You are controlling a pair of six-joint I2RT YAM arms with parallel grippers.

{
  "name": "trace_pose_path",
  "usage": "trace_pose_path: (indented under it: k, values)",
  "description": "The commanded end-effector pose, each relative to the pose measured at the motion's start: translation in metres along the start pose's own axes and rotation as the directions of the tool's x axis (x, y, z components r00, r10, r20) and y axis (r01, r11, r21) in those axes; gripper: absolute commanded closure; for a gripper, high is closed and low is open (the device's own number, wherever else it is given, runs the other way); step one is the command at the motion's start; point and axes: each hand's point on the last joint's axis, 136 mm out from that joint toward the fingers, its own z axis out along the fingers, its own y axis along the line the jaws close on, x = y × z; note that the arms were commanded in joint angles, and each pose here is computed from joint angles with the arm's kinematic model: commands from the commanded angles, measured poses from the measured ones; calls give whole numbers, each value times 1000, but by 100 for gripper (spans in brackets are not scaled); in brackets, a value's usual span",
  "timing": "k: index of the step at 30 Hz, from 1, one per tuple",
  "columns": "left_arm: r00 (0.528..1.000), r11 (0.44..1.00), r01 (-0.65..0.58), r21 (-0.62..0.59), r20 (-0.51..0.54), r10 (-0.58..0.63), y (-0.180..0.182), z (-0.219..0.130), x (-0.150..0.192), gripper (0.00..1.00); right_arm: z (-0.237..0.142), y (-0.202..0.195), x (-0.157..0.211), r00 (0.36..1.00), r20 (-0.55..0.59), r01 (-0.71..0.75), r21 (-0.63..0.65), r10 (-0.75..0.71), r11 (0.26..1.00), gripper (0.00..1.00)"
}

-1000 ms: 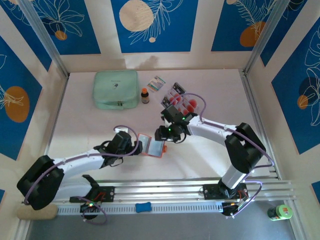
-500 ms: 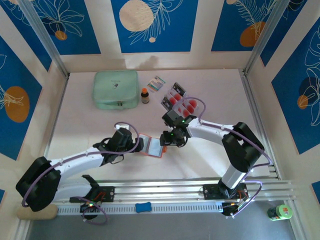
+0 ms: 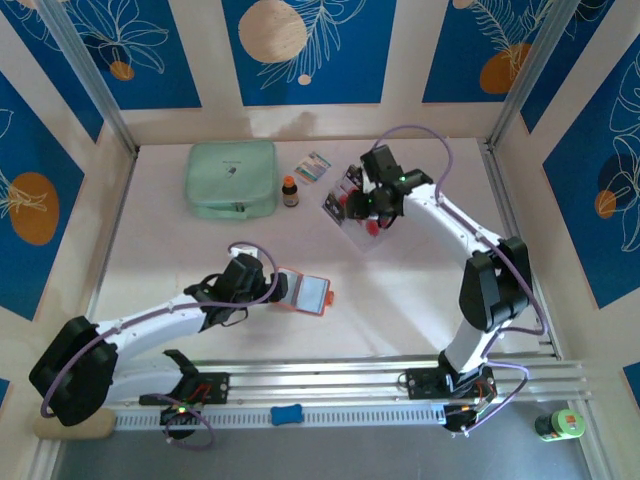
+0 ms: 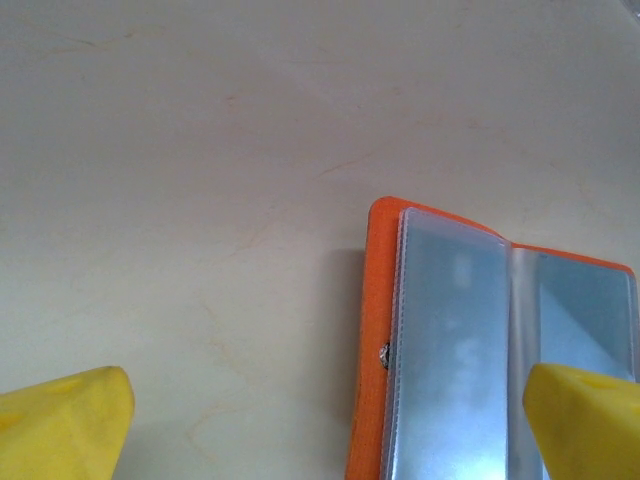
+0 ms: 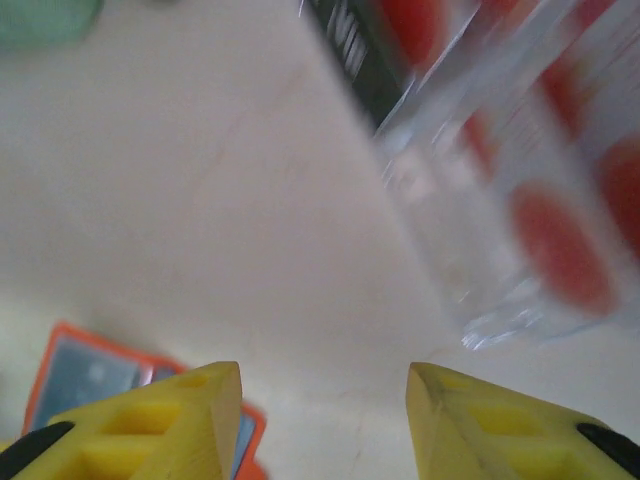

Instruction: Put the credit cards into the card holder

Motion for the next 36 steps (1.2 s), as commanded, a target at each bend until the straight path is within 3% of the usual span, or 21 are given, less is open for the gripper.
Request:
trace_pose_path:
  k: [1,7,15,25,36]
  values:
    - [1000,1000,2,20,21,-2,-9,-5,-12,0,14,-28,4,990,-95,120,141,-107,983,58]
    - [1000,1000,1,17,23,-1,-9,-5,-12,0,30,-34,-9,972,-142,215,212,-188,953,72]
    - [1000,1000,2,17,21,-2,-9,-2,-11,0,54,-47,2,943,-220,310,307,-250,900,73]
    - [1000,1000,0,19,14,-1,-12,3,-12,0,75,-46,18,922,-275,352,303,-273,886,74]
    - [1000,1000,-1,16,12,0,-11,3,-12,0,75,-42,24,919,-277,360,291,-282,887,85]
